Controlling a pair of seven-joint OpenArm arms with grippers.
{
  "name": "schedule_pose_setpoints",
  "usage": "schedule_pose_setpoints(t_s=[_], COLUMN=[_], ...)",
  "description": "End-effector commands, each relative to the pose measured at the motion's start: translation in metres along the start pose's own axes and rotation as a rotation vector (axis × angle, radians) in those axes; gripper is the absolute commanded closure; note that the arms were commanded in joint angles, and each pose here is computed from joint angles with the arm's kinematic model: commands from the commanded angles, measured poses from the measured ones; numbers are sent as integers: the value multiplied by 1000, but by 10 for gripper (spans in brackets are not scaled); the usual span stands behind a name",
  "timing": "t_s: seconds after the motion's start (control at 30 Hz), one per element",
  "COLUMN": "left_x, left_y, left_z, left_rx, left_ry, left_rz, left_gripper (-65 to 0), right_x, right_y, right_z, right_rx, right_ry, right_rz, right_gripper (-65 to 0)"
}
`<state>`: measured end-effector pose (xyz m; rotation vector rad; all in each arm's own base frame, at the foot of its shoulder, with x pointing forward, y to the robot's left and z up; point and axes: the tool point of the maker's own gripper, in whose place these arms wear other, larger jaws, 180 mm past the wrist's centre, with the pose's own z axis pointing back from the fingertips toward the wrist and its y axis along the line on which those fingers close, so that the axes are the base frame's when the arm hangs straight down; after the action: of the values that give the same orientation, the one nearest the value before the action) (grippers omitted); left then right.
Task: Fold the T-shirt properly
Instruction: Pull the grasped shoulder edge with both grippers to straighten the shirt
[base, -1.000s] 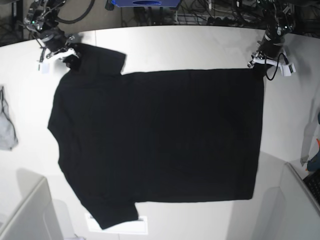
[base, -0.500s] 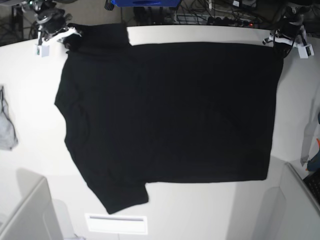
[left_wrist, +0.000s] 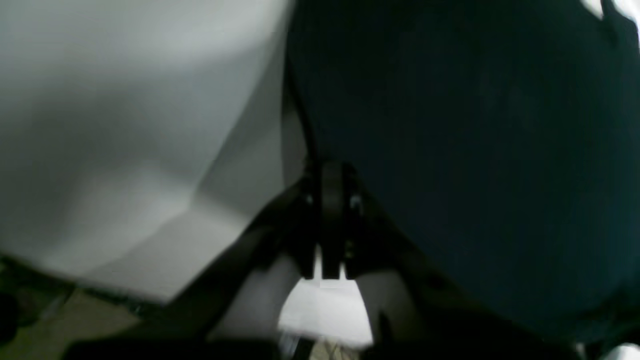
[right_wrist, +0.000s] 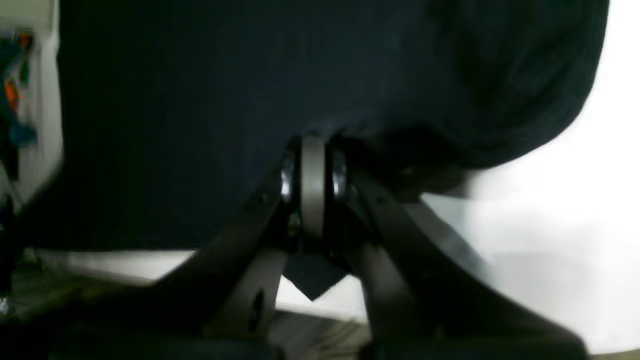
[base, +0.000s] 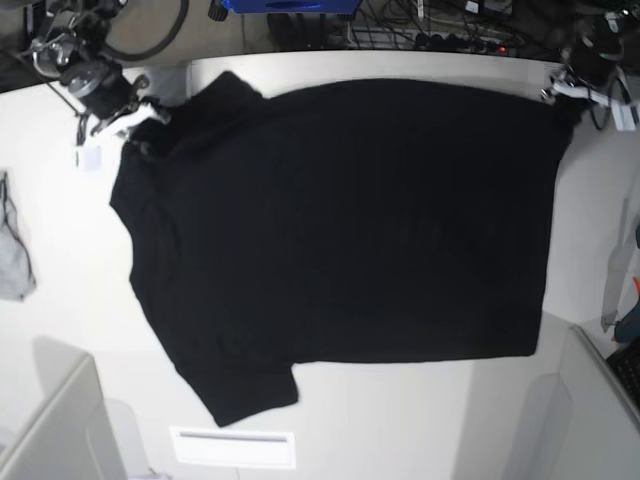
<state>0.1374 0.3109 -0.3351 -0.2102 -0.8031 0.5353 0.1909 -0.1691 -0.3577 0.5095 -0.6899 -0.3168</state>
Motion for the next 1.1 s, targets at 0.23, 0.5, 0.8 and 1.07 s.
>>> schedule_pose_setpoints(t_s=[0.23,0.5,0.8,1.07], left_x=[47,63,76,73], left_y=[-13,-34,-42,-38], left_z=[-14,-55,-89,-103], left_rx=[-38,-62,-35,-43], left_ry=[-42,-37,-25,2], left_rz=[83,108,91,140], left_gripper=[0,0,0,0], right_x=[75,104,128,129], right_y=[31,26,11,7], right_z=[-23,-64,-92,-109], right_rx=[85,115,42,36], right_ry=[-110,-96,-118,-93], right_rz=[-34,-157,-169,-200], right_gripper=[0,0,0,0])
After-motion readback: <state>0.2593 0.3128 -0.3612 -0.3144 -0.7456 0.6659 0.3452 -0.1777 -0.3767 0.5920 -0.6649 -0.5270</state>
